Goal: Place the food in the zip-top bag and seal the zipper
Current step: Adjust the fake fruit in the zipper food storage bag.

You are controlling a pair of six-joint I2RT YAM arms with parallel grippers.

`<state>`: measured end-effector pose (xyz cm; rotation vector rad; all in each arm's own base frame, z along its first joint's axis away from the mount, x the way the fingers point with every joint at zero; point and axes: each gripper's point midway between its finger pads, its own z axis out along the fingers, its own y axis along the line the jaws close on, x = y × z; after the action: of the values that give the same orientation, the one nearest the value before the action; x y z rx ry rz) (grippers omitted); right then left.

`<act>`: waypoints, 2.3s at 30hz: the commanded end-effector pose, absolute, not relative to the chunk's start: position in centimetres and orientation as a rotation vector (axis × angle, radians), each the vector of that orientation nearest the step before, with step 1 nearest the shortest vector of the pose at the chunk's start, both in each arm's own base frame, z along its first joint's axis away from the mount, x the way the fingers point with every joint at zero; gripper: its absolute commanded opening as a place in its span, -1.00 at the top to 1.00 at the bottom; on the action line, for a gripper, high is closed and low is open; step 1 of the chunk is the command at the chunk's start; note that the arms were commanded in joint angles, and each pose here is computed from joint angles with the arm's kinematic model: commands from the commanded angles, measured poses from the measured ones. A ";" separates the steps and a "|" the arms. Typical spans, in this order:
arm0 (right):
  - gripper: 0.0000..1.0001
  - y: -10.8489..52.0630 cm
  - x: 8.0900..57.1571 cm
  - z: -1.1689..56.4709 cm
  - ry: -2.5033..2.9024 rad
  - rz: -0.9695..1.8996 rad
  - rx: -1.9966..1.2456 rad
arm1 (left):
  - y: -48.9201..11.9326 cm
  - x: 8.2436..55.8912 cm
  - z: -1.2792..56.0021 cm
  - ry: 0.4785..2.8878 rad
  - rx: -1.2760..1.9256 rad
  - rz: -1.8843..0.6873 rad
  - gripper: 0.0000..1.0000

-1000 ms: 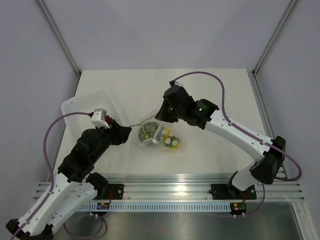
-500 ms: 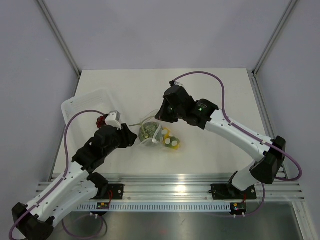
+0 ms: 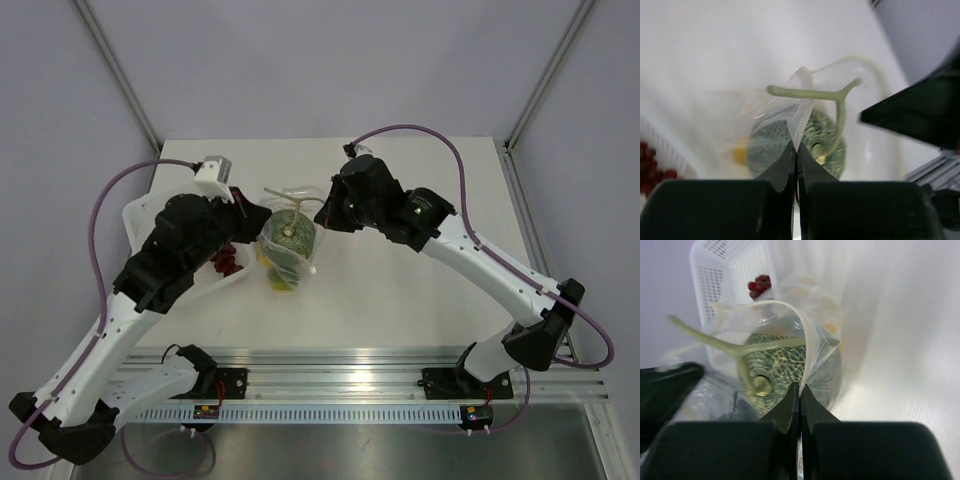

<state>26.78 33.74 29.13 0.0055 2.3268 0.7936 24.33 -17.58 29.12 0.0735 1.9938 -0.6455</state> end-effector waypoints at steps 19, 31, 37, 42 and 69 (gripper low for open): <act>0.75 29.0 25.7 24.3 2.342 0.618 0.040 | -24.0 26.0 27.9 2.033 0.277 -0.880 1.00; 0.32 29.3 24.1 31.8 2.185 0.570 -0.350 | -25.2 24.9 29.6 2.006 0.314 -0.993 1.00; 0.31 31.9 25.3 29.7 2.217 0.514 -0.551 | -25.4 24.5 29.0 2.026 0.342 -1.010 1.00; 0.29 32.5 25.5 28.2 2.276 0.457 -0.638 | -25.5 24.2 28.7 2.029 0.350 -1.026 1.00; 0.13 33.5 25.1 25.1 2.337 0.651 0.003 | -24.8 24.4 28.2 2.037 0.306 -0.995 1.00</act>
<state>24.13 32.33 24.44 -0.0818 2.3858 0.6108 24.18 -24.86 25.49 0.3050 2.1446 -0.9659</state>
